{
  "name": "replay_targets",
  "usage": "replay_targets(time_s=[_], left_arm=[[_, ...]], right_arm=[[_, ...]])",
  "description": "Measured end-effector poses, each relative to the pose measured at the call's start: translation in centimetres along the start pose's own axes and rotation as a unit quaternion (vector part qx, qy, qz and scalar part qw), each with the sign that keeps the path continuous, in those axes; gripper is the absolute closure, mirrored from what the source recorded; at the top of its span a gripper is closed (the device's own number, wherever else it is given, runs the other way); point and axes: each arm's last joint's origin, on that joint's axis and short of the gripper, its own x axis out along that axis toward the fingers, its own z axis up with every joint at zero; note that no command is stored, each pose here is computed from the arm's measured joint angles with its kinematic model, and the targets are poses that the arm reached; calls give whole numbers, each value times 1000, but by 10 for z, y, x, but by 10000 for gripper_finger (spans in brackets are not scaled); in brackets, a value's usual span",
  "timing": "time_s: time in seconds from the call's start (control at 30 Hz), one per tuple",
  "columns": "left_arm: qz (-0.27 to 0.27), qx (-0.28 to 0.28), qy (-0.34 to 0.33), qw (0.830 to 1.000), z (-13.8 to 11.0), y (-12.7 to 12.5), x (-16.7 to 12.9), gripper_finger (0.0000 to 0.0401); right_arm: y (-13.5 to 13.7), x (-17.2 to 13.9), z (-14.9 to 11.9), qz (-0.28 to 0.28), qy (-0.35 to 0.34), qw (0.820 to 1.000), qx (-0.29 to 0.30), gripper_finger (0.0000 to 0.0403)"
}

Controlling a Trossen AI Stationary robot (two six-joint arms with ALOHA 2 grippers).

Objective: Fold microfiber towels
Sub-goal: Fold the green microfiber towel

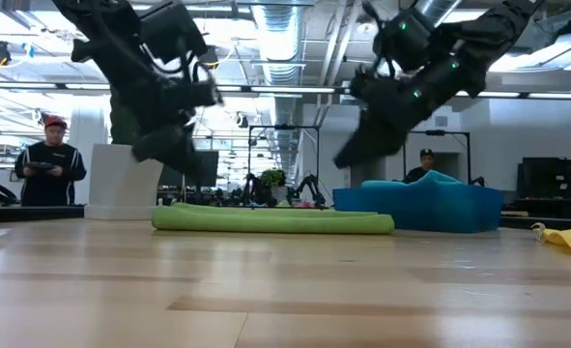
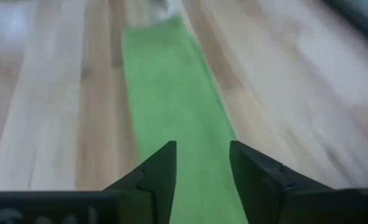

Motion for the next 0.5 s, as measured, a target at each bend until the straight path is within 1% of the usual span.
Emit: replay_targets(time_s=[0.07, 0.13, 0.17, 0.2, 0.27, 0.33, 0.4, 0.5], left_arm=[[-35, -29, -47, 998, 9, -3, -1, 294], [-64, -35, -104, 992, 17, -7, -3, 310], [-65, -31, -121, 990, 17, -10, -3, 321], [-58, -25, -127, 990, 14, -14, -1, 333], [-40, -18, -119, 992, 4, -17, 3, 361], [-36, -21, -116, 992, -5, -21, 8, 387], [-40, -30, -113, 992, -15, -24, 12, 396], [-33, -41, -110, 993, -25, -25, 14, 392]], right_arm=[[2, 6, 0, -17, -11, 1000, -6, 246], [2, 13, -4, -30, -12, 999, -9, 266], [2, 16, -5, -35, -10, 999, -10, 275], [1, 20, -8, -38, -2, 999, -9, 286], [-1, 29, -17, -41, 19, 999, -8, 304], [-3, 37, -25, -43, 38, 998, -8, 319], [-4, 44, -33, -45, 54, 998, -6, 332], [-6, 52, -40, -57, 66, 996, -7, 346]])
